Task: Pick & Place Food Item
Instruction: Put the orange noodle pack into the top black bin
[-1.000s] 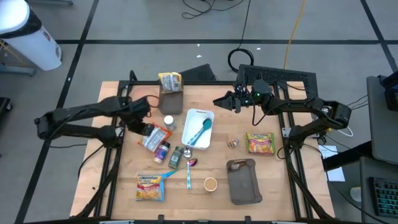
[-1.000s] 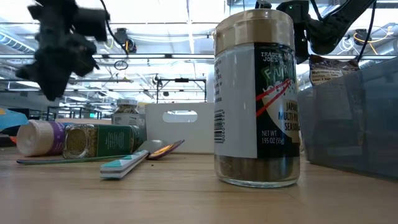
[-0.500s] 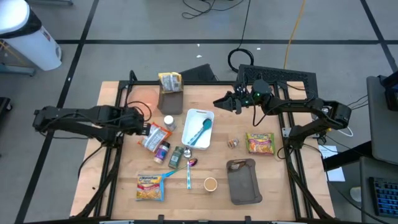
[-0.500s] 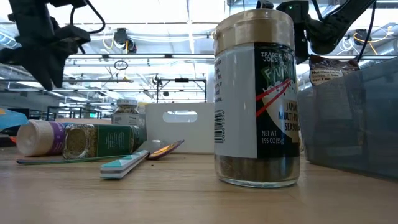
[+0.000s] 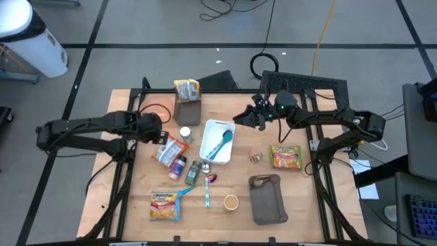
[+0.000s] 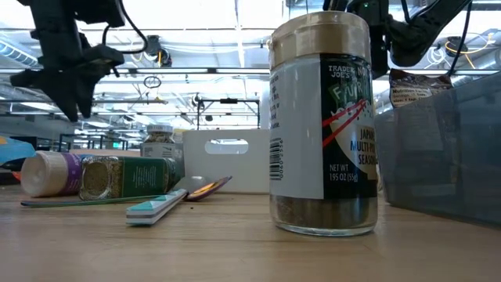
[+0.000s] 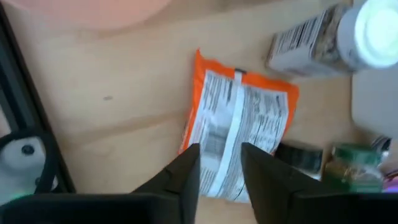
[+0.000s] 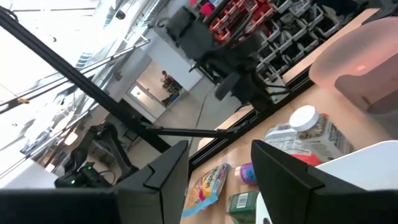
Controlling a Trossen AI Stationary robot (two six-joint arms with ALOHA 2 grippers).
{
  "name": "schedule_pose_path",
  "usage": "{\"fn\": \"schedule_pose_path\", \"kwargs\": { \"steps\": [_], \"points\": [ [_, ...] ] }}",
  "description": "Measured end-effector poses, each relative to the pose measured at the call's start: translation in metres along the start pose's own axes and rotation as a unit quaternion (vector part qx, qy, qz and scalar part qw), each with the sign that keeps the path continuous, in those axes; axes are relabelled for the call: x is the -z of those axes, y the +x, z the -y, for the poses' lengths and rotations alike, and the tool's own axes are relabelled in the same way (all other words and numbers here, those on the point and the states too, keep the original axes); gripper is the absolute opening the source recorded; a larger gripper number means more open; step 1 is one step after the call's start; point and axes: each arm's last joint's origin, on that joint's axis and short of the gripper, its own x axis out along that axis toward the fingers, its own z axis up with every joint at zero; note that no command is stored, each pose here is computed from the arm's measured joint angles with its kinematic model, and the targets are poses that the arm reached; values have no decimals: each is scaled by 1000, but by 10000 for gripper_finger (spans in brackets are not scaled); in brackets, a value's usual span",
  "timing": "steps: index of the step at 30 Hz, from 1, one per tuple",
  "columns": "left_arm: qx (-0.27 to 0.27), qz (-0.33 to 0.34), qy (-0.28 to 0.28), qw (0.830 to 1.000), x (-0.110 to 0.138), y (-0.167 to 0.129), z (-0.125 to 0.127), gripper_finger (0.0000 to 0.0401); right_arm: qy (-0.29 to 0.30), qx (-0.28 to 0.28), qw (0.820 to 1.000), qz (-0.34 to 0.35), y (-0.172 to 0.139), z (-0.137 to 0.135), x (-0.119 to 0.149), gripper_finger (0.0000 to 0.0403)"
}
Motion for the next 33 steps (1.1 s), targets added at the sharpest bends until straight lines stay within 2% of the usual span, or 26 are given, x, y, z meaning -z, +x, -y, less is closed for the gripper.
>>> {"fn": "schedule_pose_path", "kwargs": {
  "steps": [7,12,22,33],
  "points": [
    [-21,-3,-3,1000,-16,7,-5,226,2,-8,1000,-8,4,-4,4,169],
    [-46,-19,19,999,-27,23,0,260,3,-10,1000,-10,5,-5,5,169],
    [-42,-56,63,996,-49,60,16,247,15,-9,1000,-9,5,-5,5,169],
    [-65,-114,85,988,-53,87,18,237,14,-8,1000,-8,5,-4,5,169]
  ]
}}
